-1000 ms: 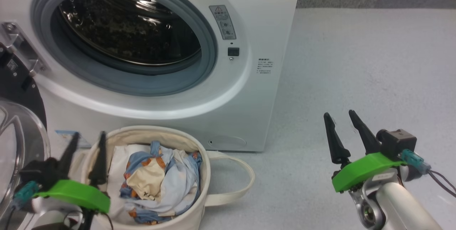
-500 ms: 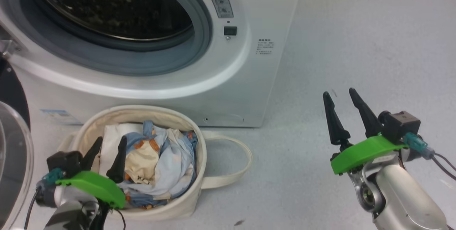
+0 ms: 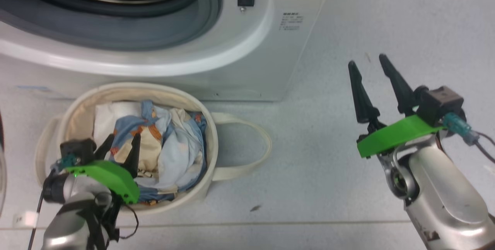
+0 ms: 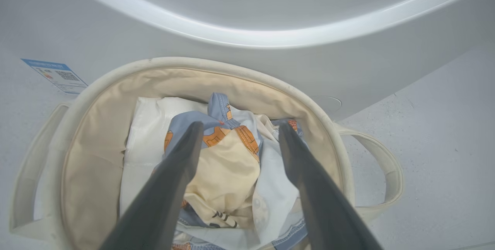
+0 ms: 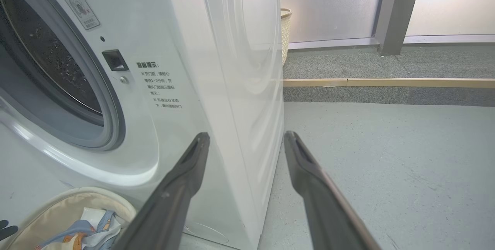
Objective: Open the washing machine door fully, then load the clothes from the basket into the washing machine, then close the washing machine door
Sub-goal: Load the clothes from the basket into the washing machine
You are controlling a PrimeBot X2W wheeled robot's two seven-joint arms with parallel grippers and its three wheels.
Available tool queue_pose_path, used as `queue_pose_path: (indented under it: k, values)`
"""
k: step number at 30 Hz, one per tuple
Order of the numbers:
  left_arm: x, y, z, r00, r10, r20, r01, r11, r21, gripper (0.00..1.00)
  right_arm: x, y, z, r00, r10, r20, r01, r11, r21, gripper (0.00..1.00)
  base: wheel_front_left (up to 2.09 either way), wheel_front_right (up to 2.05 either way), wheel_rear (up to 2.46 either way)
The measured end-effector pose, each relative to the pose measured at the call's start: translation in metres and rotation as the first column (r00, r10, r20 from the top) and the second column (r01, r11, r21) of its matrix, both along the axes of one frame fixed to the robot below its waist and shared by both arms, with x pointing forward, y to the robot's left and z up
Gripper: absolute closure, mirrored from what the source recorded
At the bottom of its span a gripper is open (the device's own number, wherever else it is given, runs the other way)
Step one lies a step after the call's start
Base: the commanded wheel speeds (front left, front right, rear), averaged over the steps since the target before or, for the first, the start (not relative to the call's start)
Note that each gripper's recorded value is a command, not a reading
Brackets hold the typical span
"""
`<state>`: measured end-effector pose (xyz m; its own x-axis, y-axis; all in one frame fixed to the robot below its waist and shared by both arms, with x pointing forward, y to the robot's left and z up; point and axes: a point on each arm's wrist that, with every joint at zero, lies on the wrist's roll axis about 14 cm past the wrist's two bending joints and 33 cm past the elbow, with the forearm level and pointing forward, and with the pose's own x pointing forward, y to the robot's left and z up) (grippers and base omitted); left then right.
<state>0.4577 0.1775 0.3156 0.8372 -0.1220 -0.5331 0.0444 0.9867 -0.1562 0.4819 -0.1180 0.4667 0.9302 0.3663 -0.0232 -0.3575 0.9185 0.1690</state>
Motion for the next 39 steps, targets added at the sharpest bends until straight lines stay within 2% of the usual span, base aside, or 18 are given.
queue_pose_path:
  k: [13,17,23,29,39]
  values:
    - [0.005,-0.026,-0.060,0.982,-0.091,-0.166,0.094,0.996,0.011,0.00,0.022,-0.014,-0.034,0.998,-0.029,-0.051,0.028,0.999,-0.036,0.00,0.00,0.00,0.00]
    - [0.005,-0.035,-0.079,0.964,-0.145,-0.221,0.155,0.988,0.025,0.00,0.026,-0.019,-0.043,0.997,-0.039,-0.061,0.036,0.998,-0.052,0.00,0.00,0.00,0.00]
    - [0.010,-0.042,-0.106,0.938,-0.147,-0.313,0.153,0.988,-0.006,0.00,0.041,-0.039,-0.046,0.995,-0.093,-0.040,0.090,0.994,-0.069,0.00,0.00,0.00,0.00]
    - [-0.004,-0.037,-0.134,0.873,-0.163,-0.460,0.190,0.982,0.012,0.00,0.048,-0.059,-0.045,0.991,-0.128,-0.027,0.124,0.985,-0.119,0.00,0.00,0.00,0.00]
    - [-0.017,-0.022,-0.156,0.812,-0.104,-0.574,0.191,0.977,0.094,0.00,0.044,-0.066,-0.052,0.989,-0.141,-0.053,0.133,0.981,-0.142,0.00,0.00,0.00,0.00]
